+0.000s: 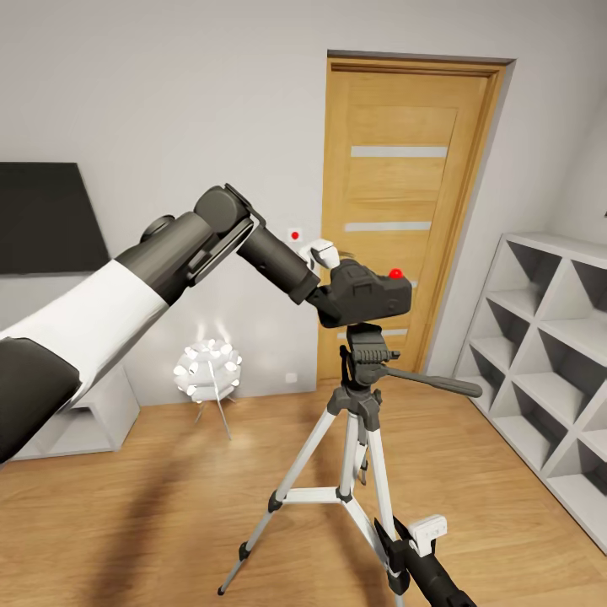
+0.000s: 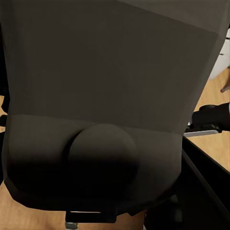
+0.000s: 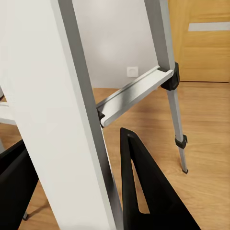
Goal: Attach the digital camera to the camera tripod in the bedroom.
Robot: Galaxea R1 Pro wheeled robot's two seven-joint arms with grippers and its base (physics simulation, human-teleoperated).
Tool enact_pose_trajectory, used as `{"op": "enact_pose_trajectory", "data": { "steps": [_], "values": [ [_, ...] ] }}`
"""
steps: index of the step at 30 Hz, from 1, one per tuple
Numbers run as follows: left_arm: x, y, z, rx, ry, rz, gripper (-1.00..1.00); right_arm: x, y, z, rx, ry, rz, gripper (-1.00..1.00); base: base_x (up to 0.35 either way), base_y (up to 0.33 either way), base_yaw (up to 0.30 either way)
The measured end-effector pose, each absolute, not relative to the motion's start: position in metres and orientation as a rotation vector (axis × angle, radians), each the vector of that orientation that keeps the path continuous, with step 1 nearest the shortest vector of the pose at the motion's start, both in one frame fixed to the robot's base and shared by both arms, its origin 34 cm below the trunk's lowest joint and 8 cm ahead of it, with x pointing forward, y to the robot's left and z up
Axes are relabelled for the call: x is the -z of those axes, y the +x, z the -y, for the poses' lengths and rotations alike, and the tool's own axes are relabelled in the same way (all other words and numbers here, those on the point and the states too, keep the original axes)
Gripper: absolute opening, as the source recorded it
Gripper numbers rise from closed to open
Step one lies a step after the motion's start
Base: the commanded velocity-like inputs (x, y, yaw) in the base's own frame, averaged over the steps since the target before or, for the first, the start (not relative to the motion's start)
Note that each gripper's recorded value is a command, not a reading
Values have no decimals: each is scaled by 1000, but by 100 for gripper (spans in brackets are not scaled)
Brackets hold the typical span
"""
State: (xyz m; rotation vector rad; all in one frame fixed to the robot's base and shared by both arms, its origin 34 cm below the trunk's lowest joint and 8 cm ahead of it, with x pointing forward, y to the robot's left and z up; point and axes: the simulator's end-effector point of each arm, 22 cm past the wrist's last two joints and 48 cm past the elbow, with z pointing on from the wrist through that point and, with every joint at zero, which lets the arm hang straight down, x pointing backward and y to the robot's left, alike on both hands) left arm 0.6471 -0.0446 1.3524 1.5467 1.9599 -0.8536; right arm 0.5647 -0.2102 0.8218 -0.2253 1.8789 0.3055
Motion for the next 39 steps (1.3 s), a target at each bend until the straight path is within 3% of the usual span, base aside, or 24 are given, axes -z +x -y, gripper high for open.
{"op": "enact_pose_trajectory", "data": {
  "steps": [39],
  "values": [
    [-1341, 650, 55, 892, 1523, -2008, -100, -822, 565, 210, -307, -224, -1879, -100, 0, 0, 0]
  ]
}}
